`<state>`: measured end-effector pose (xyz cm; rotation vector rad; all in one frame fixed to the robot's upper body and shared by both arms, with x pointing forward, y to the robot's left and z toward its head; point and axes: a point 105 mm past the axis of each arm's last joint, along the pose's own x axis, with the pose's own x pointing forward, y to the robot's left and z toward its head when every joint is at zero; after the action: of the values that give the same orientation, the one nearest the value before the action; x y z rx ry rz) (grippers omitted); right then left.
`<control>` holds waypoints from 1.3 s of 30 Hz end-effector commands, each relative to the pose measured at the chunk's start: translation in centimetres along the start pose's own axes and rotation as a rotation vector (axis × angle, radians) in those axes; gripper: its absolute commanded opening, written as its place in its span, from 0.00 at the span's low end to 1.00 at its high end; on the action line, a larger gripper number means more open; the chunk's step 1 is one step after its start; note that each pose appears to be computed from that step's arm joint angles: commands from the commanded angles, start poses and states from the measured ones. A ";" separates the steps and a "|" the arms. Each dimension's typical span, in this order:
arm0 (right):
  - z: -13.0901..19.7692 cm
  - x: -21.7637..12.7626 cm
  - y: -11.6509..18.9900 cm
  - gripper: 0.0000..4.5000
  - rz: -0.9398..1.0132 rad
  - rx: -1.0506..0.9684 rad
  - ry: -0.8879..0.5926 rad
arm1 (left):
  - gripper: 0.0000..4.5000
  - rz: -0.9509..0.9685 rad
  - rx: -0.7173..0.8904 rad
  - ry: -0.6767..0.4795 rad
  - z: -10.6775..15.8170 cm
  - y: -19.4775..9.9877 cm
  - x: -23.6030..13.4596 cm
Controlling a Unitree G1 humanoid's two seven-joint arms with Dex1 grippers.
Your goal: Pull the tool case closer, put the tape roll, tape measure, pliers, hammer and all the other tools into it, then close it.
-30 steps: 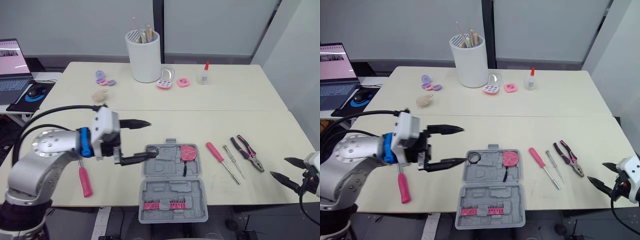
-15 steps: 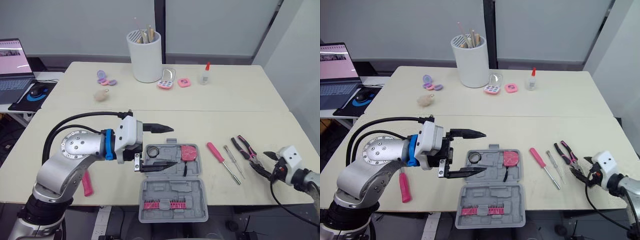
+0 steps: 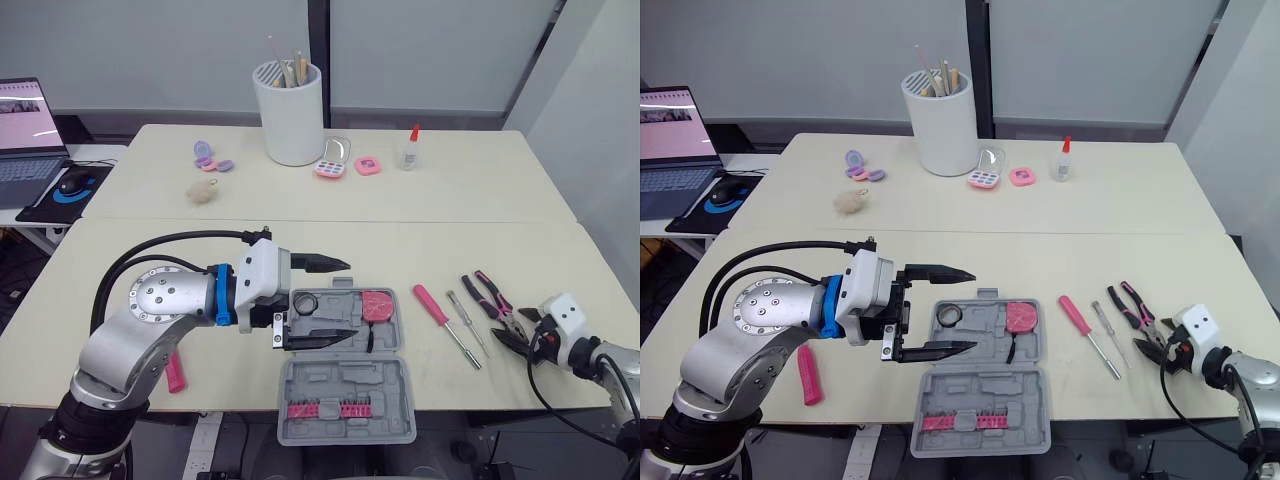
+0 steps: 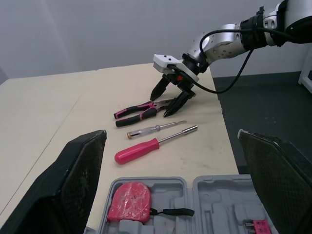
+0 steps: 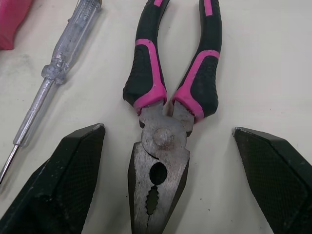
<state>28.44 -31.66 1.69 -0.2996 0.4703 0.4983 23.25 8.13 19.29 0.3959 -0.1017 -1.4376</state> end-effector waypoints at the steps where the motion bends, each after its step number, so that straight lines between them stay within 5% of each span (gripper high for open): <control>1: -0.6 0.0 -0.1 0.86 0.004 -0.016 0.031 | 1.00 0.000 0.048 -0.021 0.8 0.0 0.2; 5: -0.8 0.0 0.1 0.58 0.005 -0.020 0.038 | 1.00 0.003 0.046 -0.015 0.6 0.0 0.0; 15: -0.8 -0.1 0.7 0.30 0.011 -0.019 0.024 | 1.00 0.013 0.047 -0.012 0.6 0.1 0.1; 21: 0.7 -0.2 0.3 0.28 0.005 -0.050 -0.016 | 1.00 0.024 0.033 -0.020 0.8 0.3 0.0; 27: 5.6 -0.9 0.6 0.28 0.041 -0.172 -0.095 | 1.00 0.104 0.040 -0.070 1.2 1.7 -1.7; 33: 12.4 -1.7 4.7 0.28 0.237 -0.314 -0.173 | 1.00 0.085 -0.004 0.027 -0.2 1.2 -4.6; 39: 16.5 -0.1 9.0 0.28 0.363 -0.542 -0.096 | 1.00 0.101 -0.008 0.055 -1.3 1.0 -6.8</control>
<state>29.44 -18.47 13.15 -0.6503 0.3018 0.9960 23.74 14.59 18.85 0.3677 -0.0369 -1.3316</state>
